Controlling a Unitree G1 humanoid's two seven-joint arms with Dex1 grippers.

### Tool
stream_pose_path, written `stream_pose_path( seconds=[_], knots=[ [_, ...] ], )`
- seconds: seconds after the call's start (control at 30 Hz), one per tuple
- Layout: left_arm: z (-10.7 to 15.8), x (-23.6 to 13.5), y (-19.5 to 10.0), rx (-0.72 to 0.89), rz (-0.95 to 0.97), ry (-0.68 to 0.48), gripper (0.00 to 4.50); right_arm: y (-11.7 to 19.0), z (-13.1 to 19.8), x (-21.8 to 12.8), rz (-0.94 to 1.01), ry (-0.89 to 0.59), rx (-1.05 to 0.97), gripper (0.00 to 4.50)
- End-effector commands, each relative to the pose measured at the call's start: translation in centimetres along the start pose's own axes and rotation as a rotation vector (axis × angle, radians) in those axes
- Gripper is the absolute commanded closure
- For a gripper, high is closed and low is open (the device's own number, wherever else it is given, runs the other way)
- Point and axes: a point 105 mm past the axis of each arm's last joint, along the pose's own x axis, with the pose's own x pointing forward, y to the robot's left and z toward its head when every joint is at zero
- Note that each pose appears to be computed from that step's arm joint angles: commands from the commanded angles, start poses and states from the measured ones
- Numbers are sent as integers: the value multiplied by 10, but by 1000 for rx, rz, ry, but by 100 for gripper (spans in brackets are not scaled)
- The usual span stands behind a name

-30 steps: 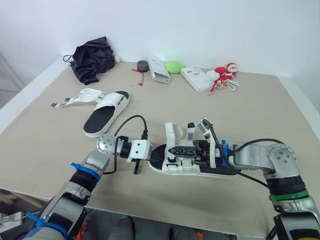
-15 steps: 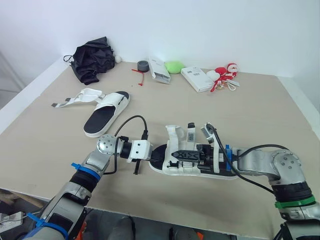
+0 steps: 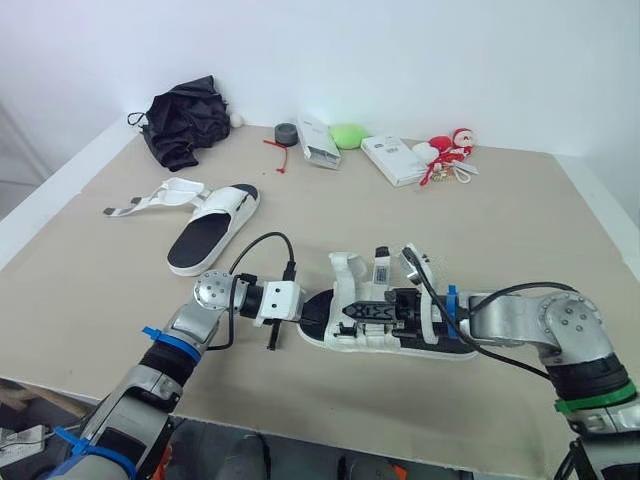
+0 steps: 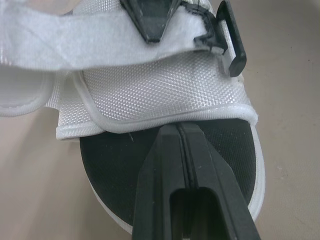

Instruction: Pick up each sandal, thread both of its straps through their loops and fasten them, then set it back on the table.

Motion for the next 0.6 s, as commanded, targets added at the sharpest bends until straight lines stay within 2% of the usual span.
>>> stream_pose_path(
  seconds=[0.03, 0.33, 0.6],
  knots=[
    [-45, 13, -54, -173, -189, 152, 450, -6, -27, 4, -68, 149, -103, 447],
    [-45, 13, -52, -171, -183, 151, 450, -4, -23, 3, -92, 140, -222, 447],
    [-45, 12, -51, -168, -181, 153, 450, 5, -7, -2, -82, 42, -345, 447]
  ],
)
